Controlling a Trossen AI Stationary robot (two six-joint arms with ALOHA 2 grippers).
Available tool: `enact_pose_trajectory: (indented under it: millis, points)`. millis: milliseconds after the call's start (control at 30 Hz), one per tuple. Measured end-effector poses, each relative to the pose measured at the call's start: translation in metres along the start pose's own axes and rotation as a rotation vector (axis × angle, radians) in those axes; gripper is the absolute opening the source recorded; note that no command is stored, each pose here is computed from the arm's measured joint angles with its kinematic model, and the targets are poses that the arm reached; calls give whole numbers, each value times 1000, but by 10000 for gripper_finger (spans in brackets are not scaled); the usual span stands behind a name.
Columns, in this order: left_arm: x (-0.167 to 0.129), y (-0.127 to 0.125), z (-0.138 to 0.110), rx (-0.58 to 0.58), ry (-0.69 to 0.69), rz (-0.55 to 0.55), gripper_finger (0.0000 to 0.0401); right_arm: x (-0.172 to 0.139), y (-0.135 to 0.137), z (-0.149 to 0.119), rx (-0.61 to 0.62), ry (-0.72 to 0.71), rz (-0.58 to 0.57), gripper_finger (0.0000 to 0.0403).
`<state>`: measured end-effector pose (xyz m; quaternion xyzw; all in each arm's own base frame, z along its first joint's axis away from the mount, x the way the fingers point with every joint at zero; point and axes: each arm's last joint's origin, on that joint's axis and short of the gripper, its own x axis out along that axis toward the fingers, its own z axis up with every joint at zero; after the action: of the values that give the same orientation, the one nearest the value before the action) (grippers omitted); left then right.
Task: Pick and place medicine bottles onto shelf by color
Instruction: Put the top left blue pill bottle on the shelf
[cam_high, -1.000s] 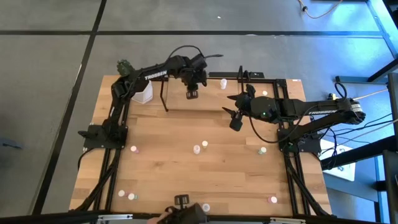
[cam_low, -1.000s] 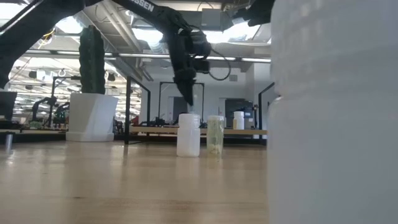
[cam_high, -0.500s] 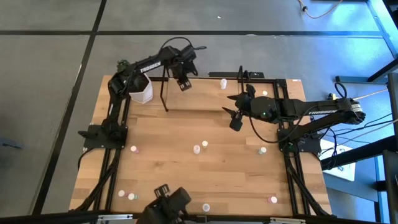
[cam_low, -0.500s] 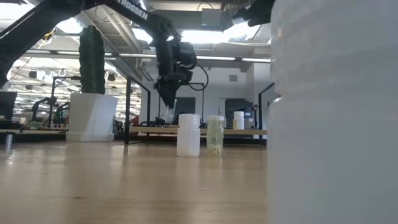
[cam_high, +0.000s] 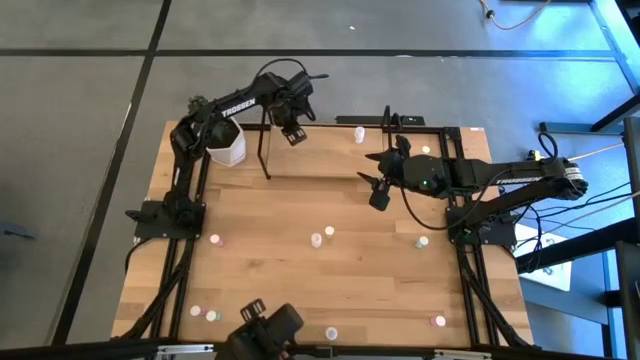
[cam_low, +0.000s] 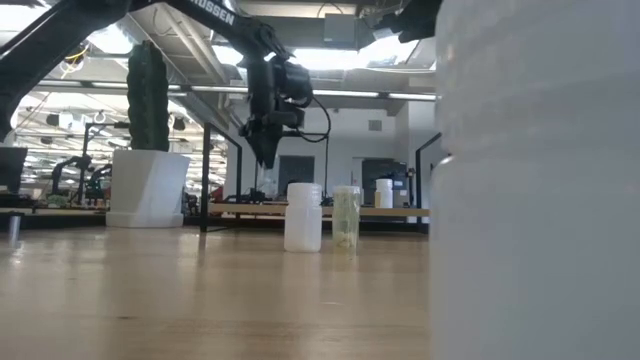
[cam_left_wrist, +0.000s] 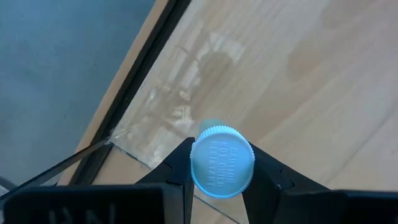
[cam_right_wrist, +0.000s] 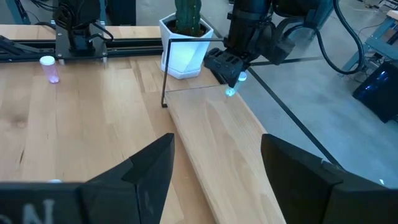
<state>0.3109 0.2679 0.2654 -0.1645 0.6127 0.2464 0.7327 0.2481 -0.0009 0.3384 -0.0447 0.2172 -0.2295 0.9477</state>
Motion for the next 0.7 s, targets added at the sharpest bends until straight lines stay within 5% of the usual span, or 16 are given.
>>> enact_pose_trajectory:
  millis: [400, 700]
  points:
    - [0, 5, -1, 294, -19, -58, 87, 0, 0, 0, 0, 0, -1, 241]
    - [29, 15, -8, 280, 0, -106, 87, 0, 0, 0, 0, 0, -1, 241]
